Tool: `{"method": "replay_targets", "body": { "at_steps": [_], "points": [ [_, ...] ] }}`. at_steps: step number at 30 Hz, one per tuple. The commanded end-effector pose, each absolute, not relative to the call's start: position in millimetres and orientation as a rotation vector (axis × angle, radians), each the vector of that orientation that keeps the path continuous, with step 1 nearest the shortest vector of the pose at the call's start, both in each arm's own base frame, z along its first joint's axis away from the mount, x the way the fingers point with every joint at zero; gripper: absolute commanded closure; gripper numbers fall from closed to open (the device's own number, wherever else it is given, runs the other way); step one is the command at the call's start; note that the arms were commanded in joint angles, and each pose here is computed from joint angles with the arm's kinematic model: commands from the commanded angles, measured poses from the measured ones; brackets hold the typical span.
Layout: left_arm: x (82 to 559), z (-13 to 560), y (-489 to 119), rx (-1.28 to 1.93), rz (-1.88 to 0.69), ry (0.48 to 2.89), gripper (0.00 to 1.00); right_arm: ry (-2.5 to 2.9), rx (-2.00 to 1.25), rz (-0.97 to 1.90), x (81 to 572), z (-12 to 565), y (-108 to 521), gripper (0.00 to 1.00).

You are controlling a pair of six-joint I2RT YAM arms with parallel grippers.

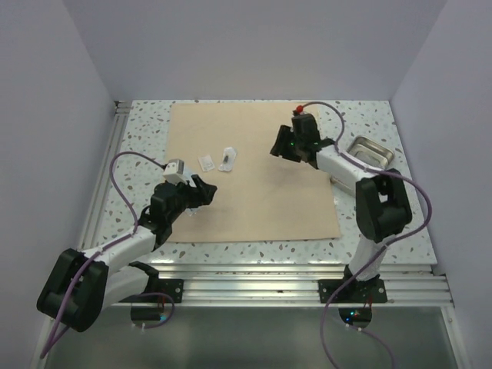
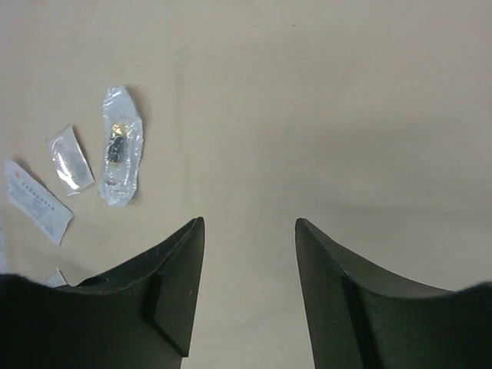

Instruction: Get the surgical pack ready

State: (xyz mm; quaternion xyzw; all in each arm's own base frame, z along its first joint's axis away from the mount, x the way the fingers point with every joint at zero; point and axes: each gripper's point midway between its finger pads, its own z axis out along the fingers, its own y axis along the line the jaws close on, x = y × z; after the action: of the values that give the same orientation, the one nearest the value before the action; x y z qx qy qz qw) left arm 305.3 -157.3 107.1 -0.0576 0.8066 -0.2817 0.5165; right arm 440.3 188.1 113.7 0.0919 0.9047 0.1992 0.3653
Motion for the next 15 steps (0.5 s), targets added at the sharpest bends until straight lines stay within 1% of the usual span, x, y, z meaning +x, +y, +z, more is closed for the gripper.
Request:
{"method": "replay_targets", "body": {
  "at_steps": [1, 2, 3, 4, 5, 6, 7, 8, 10, 11, 13, 14, 15],
  "points": [
    [312.9, 116.5, -154.7, -0.124, -0.636, 1.915, 0.21, 2.31, 0.214, 0.488, 457.6, 126.4, 239.6, 0.45],
    [312.9, 116.1, -154.4, -0.125, -0.634, 1.916, 0.21, 2.351, 0.208, 0.452, 454.9, 116.2, 246.4, 0.43],
    [312.3, 116.6, -154.4, -0.124, -0.636, 1.915, 0.21, 2.325, 0.2, 0.451, 463.6, 128.1, 259.0, 0.41],
    [312.4, 117.6, -154.2, -0.126, -0.637, 1.911, 0.21, 2.359, 0.187, 0.404, 462.0, 109.0, 271.9, 0.37],
    [312.0, 116.5, -154.3, -0.125, -0.637, 1.916, 0.21, 2.378, 0.177, 0.382, 460.0, 103.3, 278.3, 0.35],
    [312.1, 117.3, -154.5, -0.127, -0.638, 1.915, 0.21, 2.352, 0.171, 0.388, 466.5, 113.6, 289.4, 0.32],
    [312.3, 116.8, -154.3, -0.129, -0.637, 1.918, 0.21, 2.371, 0.156, 0.358, 463.8, 98.1, 301.2, 0.3],
    [311.5, 116.0, -154.3, -0.13, -0.638, 1.922, 0.21, 2.372, 0.148, 0.345, 463.5, 95.5, 307.2, 0.25],
    [314.1, 117.6, -149.0, -0.155, -0.609, 1.914, 0.21, 2.353, 0.138, 0.334, 466.5, 97.2, 325.2, 0.24],
    [313.0, 115.9, -148.1, -0.159, -0.605, 1.92, 0.21, 2.384, 0.127, 0.304, 464.6, 81.4, 328.7, 0.23],
    [312.4, 119.4, -146.4, -0.165, -0.603, 1.906, 0.2, 2.364, 0.118, 0.31, 468.8, 86.2, 343.8, 0.23],
    [312.2, 120.3, -145.7, -0.167, -0.601, 1.902, 0.2, 2.385, 0.112, 0.277, 467.3, 71.3, 346.1, 0.23],
    [311.6, 120.6, -144.9, -0.169, -0.599, 1.9, 0.2, 2.365, 0.111, 0.282, 471.5, 78.5, 352.6, 0.24]
  ]
}}
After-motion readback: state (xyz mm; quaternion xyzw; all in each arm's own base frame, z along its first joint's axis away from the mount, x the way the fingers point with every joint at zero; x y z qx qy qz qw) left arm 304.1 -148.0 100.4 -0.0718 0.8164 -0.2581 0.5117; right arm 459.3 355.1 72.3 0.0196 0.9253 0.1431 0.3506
